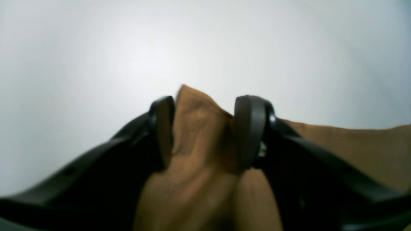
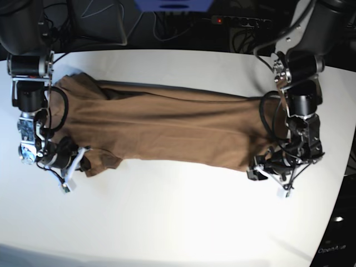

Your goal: Fold the T-shirt properly

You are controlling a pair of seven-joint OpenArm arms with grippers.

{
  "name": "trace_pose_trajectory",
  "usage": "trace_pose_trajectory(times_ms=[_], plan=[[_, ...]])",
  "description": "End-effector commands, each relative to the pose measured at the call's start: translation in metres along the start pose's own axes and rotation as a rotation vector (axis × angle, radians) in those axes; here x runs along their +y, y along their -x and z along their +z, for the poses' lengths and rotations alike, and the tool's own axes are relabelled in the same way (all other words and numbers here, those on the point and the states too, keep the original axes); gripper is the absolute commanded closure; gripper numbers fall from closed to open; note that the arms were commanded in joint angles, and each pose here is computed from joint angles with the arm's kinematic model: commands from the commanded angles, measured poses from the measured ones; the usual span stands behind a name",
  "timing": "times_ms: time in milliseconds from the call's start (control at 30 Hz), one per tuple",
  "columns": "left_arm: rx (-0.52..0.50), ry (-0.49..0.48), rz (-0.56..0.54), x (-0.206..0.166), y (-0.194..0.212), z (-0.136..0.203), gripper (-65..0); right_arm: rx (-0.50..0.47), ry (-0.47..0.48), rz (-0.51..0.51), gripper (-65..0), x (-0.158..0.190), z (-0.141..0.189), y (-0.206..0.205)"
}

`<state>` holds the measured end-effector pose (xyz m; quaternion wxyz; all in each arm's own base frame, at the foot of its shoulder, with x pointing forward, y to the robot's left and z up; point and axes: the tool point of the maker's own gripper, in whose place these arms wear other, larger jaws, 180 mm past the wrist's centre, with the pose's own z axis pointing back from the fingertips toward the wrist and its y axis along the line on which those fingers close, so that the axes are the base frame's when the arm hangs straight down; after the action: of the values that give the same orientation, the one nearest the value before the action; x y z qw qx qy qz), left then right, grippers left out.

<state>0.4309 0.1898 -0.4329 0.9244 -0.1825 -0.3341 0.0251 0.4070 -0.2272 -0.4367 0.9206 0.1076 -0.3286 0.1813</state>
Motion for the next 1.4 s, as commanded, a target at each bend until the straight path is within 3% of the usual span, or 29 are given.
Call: trace_pose_trajectory(times_ms=[0,100,200,333,533,733,1100,1367], plan=[[0.021,-0.01,-0.02,0.002,-0.004,0.002,-21.7,0.004,0.022,0.021,-0.9,-0.01,0.005,-0.009],[0.028,-0.018,-0.023,0.005,-0.004,0.004,-9.3,0.002,0.021,0.02,-0.9,-0.009,0.005,-0.01],[0.028,-0.02,-0.02,0.007,-0.003,0.005,-2.6,0.001,0.018,0.019,-0.9,-0.008,0.004,-0.01],[0.025,-0.022,-0.015,0.009,0.002,0.006,-3.9,-0.001,0.012,0.019,-0.9,-0.004,0.002,-0.011],[-0.084,-0.053,-0.104,0.005,-0.022,0.028,-3.9,-0.004,0.009,0.019,-0.9,-0.003,0.001,-0.012],[-0.147,-0.024,-0.141,-0.016,-0.039,0.049,-3.9,-0.002,0.006,0.019,-0.9,-0.001,0.0,-0.011],[-0.157,-0.027,-0.176,-0.024,-0.035,0.065,-3.9,-0.017,0.014,0.039,-0.9,-0.002,0.004,-0.018],[-0.122,-0.045,-0.18,-0.016,-0.007,0.07,-3.9,0.021,0.002,0.024,-0.9,0.005,0.002,0.014]])
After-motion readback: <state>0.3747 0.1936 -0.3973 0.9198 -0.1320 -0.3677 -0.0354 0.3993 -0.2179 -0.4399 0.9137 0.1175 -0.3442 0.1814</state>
